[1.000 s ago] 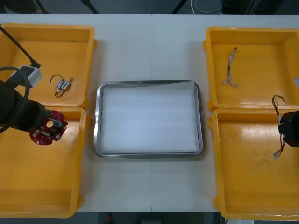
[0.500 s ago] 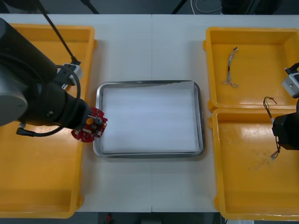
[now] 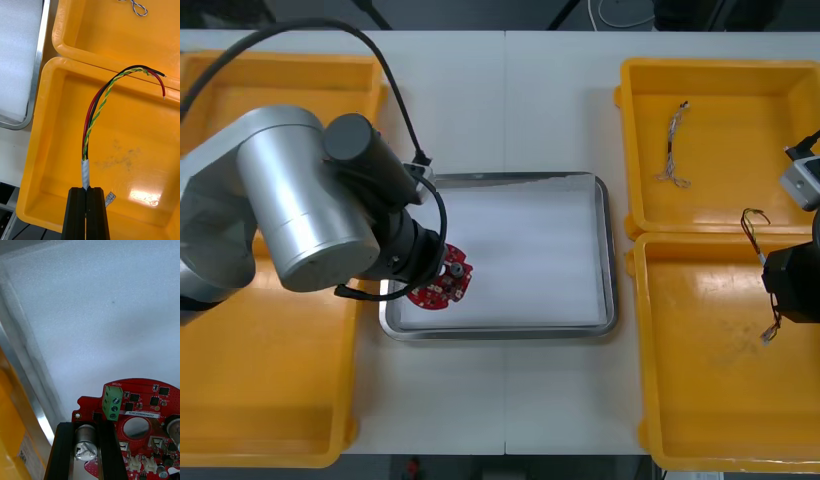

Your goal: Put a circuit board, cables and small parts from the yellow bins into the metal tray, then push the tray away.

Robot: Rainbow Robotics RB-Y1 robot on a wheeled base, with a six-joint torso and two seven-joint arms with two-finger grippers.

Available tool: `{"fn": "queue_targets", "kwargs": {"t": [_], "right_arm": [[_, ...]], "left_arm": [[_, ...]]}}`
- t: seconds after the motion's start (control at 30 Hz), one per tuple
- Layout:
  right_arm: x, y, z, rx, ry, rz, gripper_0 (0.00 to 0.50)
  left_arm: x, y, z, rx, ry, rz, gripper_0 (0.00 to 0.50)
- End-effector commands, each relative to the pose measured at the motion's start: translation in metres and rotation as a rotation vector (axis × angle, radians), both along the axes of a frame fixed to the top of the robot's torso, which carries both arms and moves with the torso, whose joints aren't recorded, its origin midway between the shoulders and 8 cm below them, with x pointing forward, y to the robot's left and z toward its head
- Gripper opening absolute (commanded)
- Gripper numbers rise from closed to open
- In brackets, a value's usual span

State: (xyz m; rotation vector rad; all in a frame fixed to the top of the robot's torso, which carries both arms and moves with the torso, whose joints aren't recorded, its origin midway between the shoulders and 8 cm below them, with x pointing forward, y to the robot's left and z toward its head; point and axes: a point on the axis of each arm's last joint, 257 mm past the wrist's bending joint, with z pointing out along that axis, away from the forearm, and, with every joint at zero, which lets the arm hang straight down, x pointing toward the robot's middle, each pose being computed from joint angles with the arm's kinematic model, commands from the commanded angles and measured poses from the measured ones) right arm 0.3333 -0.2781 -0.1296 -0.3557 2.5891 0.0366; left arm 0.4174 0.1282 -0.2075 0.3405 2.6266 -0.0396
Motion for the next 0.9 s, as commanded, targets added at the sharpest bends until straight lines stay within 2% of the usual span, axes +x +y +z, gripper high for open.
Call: {"fn": "queue_targets", "kwargs": {"t": [0.03, 0.3, 0.4, 0.7, 0.73, 0.8, 0.83, 0.87, 0.9], "right_arm": [[0.001, 0.001, 0.009, -0.036, -0.015, 0.033, 0.000], [0.003, 0.000, 0.009, -0.030, -0.008, 0.031, 0.000], [0.003, 0.000, 0.008, -0.030, -0.007, 0.032, 0.000], [0.003, 0.001, 0.008, -0.028, -0.006, 0.033, 0.000], [0.002, 0.001, 0.008, -0.029, -0.005, 0.034, 0.000], [0.003, 0.001, 0.009, -0.028, -0.006, 0.033, 0.000], [0.003, 0.001, 0.009, -0.028, -0.006, 0.032, 0.000], [0.002, 0.001, 0.008, -0.029, -0.005, 0.034, 0.000], [0.002, 0.001, 0.008, -0.028, -0.005, 0.033, 0.000]], "left_arm": [[0.016, -0.024, -0.005, -0.026, -0.041, 0.011, 0.000], [0.028, -0.025, -0.037, -0.013, -0.045, 0.002, 0.000], [0.027, -0.021, -0.045, 0.019, -0.050, -0.002, 0.000], [0.027, -0.018, -0.049, 0.031, -0.045, -0.002, 0.005], [0.027, -0.018, -0.049, 0.031, -0.045, -0.002, 0.025], [0.026, -0.018, -0.049, 0.029, -0.043, 0.000, 0.315], [0.026, -0.018, -0.049, 0.028, -0.043, 0.001, 0.372], [0.027, -0.018, -0.049, 0.027, -0.044, 0.004, 0.500], [0.027, -0.020, -0.048, 0.023, -0.046, 0.000, 0.500]]}}
